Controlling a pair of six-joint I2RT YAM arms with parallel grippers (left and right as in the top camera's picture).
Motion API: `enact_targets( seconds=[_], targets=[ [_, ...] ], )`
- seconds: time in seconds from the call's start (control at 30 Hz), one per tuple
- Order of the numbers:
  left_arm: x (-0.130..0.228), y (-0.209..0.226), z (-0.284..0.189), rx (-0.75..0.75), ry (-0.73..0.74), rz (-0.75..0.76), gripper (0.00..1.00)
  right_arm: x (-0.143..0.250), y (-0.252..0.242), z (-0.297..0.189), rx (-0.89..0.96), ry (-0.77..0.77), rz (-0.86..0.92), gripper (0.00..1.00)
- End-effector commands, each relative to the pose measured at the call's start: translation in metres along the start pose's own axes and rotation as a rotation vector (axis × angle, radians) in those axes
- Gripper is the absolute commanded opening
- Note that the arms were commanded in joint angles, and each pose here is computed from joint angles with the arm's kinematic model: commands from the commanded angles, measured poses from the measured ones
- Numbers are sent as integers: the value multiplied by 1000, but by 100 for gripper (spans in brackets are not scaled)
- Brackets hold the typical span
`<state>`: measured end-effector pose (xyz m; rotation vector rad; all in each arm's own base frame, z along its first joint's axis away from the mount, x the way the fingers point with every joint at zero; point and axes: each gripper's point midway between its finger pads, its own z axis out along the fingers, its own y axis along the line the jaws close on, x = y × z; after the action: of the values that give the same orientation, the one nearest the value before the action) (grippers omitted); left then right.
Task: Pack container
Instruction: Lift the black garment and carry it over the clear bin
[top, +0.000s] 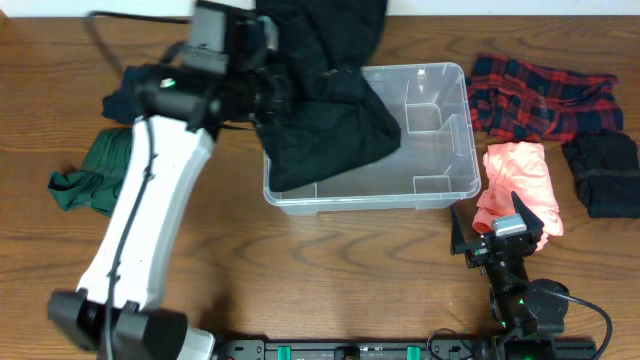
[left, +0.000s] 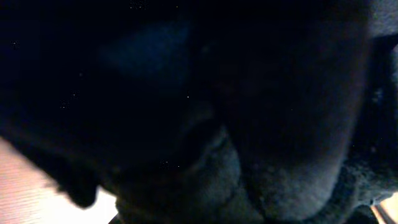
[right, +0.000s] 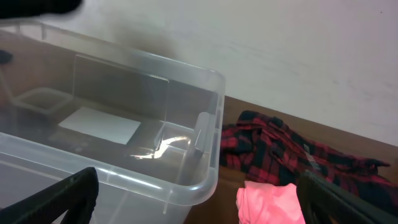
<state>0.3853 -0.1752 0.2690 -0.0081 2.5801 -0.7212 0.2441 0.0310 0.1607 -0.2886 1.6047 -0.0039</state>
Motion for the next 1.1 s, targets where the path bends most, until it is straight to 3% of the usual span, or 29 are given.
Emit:
enact_targets(
  seconds=[0.0, 1.07],
  targets=[
    [-6, -13, 6, 39, -1, 40, 6, 0, 0, 0, 0, -2, -13, 99],
    [46, 37, 105, -109, 258, -16, 6, 0, 0, 0, 0, -2, -13, 99]
  ],
)
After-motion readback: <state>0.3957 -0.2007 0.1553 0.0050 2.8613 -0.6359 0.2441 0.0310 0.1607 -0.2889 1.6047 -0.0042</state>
